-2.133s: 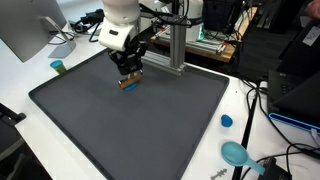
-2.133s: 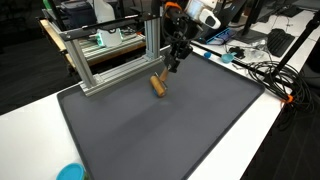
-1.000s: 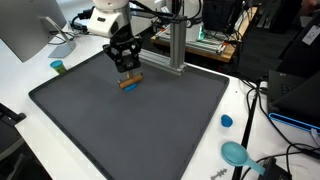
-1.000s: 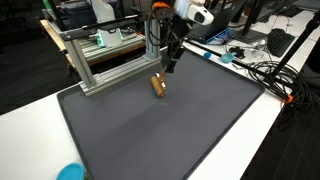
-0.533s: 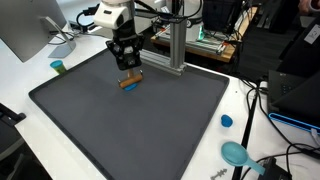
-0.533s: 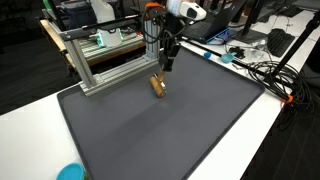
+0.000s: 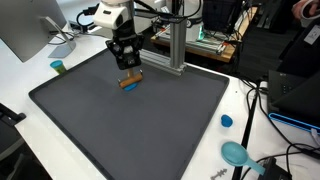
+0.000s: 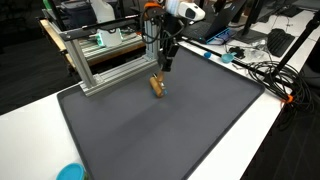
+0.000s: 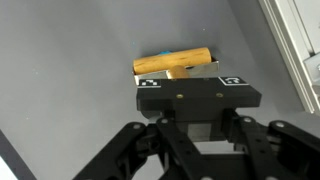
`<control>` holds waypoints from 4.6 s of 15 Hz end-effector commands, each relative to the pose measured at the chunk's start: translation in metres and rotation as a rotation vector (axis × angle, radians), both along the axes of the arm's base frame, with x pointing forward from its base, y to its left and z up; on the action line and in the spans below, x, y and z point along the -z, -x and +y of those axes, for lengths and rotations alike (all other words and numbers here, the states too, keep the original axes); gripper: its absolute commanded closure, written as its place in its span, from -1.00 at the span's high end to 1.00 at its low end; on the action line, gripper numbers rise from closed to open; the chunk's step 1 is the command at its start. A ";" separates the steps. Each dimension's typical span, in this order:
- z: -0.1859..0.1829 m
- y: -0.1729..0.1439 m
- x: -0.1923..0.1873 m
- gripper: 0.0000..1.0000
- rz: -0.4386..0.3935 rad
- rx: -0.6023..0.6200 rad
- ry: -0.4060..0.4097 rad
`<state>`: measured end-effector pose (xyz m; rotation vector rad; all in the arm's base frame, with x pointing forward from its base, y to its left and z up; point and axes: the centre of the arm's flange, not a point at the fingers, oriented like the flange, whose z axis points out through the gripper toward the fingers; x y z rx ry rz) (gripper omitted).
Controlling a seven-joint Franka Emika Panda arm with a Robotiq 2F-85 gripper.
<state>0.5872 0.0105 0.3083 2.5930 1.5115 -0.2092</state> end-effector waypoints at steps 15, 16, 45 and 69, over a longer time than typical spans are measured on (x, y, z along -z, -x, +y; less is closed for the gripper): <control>-0.008 -0.009 0.079 -0.56 0.186 0.143 0.083; -0.009 -0.009 0.079 -0.56 0.195 0.150 0.087; -0.080 0.004 -0.065 -0.56 0.031 0.613 0.039; -0.046 0.109 -0.159 -0.56 0.073 1.216 -0.232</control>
